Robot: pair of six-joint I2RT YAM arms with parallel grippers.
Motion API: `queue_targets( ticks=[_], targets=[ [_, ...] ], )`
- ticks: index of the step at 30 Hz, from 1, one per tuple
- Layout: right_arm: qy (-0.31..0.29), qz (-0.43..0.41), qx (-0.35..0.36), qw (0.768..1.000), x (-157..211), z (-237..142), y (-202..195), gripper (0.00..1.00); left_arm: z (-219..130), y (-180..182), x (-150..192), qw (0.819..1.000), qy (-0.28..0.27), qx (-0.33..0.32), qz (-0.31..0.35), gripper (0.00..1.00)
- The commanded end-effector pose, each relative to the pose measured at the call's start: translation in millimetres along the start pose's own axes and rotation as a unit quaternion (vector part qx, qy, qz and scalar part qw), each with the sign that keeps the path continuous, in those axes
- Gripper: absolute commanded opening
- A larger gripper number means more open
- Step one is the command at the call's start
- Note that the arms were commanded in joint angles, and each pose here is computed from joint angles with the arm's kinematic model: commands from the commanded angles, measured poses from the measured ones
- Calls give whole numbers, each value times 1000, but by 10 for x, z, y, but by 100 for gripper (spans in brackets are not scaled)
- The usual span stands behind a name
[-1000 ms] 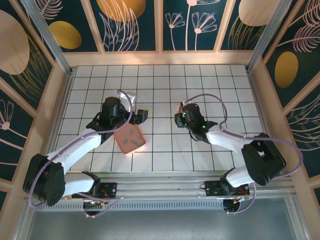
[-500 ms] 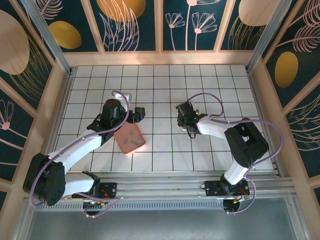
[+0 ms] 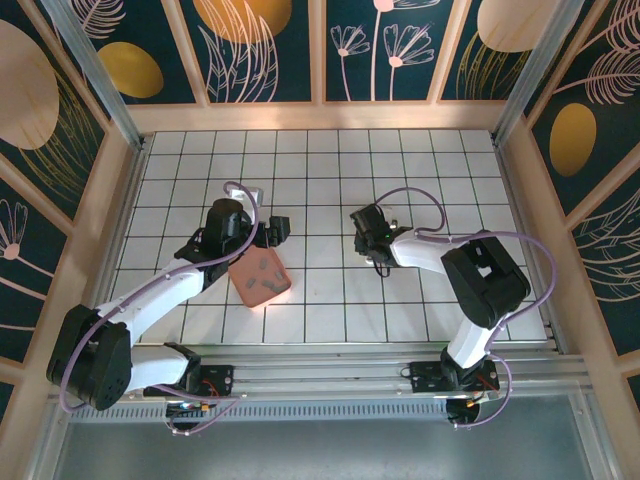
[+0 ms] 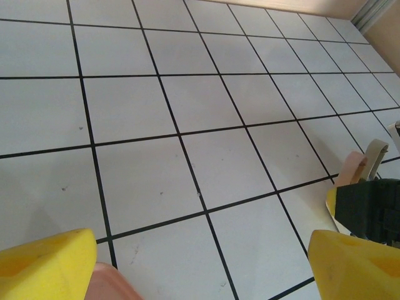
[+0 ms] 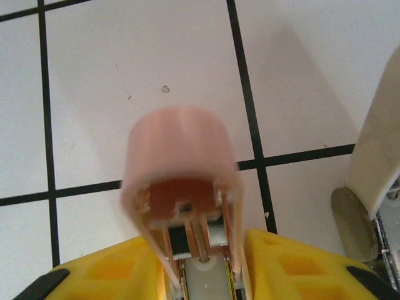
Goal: Load the staples into the stapler
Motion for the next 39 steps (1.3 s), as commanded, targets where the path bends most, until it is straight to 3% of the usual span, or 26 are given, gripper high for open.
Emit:
queue_targets(
  ticks=[1, 5, 15, 21, 29, 34, 39],
  targets=[
    [-22, 16, -5, 1000, -142, -35, 54, 44, -17, 1, -59, 1000, -4, -8, -9, 87],
    [-36, 12, -13, 999, -223, -163, 69, 49, -49, 2, -85, 1000, -7, -11, -13, 87],
    [-65, 14, -46, 997, -430, -645, 120, 49, -115, 30, -51, 998, 15, -29, -51, 87],
    [-46, -4, -131, 990, -381, -926, 416, 49, -198, 121, 96, 991, 35, -61, -110, 89],
    [-20, -39, -253, 966, -183, -1123, 922, 49, -562, 442, 419, 965, 40, -137, -218, 92],
    [-11, -43, -269, 962, -159, -1082, 1084, 49, -670, 654, 726, 944, 34, -145, -296, 91],
    [3, -49, -280, 959, -137, -1068, 1156, 49, -544, 714, 995, 931, 68, -142, -329, 91]
  ],
)
Point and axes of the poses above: each hand's point on the last joint's axis, 136 mm out from that joint toward the fingers, its own z axis out along the fingers, its own y axis along the line the jaws close on, x = y × z, the point moved 5 cm from there along -z, back along the fingers, and after that the axes turned 4 degrees about z, right-handed, at the moved point
